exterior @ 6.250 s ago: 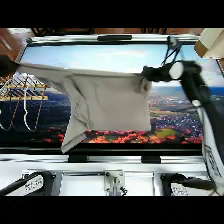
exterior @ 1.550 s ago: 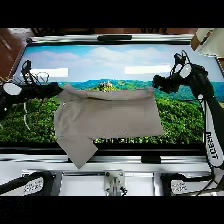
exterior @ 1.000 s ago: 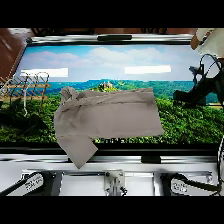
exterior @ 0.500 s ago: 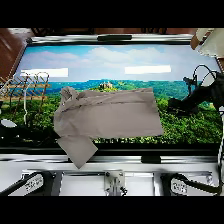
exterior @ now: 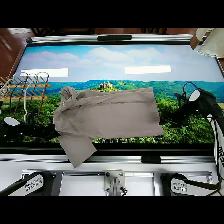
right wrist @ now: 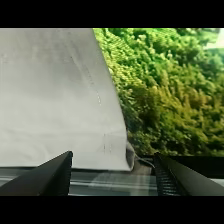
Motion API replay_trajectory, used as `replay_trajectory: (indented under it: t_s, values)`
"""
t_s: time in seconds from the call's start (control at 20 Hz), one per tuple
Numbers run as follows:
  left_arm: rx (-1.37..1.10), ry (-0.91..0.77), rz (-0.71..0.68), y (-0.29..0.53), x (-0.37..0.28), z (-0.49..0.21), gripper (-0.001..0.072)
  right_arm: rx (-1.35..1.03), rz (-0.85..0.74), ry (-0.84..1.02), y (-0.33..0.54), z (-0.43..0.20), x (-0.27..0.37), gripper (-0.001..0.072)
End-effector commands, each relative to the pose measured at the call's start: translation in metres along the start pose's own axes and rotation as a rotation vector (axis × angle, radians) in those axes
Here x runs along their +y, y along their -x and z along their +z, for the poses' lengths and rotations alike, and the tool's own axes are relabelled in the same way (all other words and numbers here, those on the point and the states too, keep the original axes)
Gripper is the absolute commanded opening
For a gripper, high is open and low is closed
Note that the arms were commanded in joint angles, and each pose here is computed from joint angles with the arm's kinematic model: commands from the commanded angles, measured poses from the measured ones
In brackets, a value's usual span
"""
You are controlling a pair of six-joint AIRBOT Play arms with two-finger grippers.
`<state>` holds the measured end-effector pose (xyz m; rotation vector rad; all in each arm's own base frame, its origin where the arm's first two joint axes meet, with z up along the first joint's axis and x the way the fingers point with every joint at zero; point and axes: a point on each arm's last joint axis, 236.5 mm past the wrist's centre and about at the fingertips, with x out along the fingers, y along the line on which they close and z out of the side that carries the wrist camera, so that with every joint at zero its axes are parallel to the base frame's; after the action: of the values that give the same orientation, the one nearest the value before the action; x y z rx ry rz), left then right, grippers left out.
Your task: Fold the shirts.
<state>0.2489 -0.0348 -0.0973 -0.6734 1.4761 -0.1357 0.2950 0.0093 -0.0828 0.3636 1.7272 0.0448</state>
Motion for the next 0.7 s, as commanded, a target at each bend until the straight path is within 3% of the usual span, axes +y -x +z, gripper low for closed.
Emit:
replay_trajectory:
  t_s: [0.0,0.25,0.3,0.4,0.5,0.55,0.6,0.65]
  values:
    - [-0.022,-0.023,-0.002,0.006,-0.004,0.003,0.0033,0.061,0.042,-0.028,-0.026,-0.005,0.004,0.0625]
    - [-0.064,-0.046,-0.002,0.016,-0.010,0.007,0.0033,0.100,0.108,-0.061,-0.037,-0.007,0.017,0.0622]
    - [-0.068,-0.048,-0.002,0.017,-0.010,0.007,0.0033,0.106,0.117,-0.065,-0.038,-0.009,0.019,0.0549]
    - [-0.067,-0.048,-0.002,0.017,-0.010,0.007,0.0034,0.121,0.115,-0.063,-0.040,-0.013,0.024,0.0524]
    - [-0.078,-0.057,-0.003,0.021,-0.013,0.012,0.0033,0.131,0.106,-0.050,-0.043,-0.016,0.032,0.0246]
    - [-0.085,-0.069,-0.005,0.026,-0.016,0.016,0.0033,0.139,0.111,-0.040,-0.044,-0.019,0.039,0.0143]
    - [-0.094,-0.096,-0.011,0.035,-0.023,0.022,0.0033,0.145,0.112,-0.024,-0.042,-0.020,0.045,0.0066]
    - [-0.109,-0.126,-0.018,0.050,-0.033,0.031,0.0031,0.132,0.107,-0.002,-0.036,-0.019,0.049,0.0065]
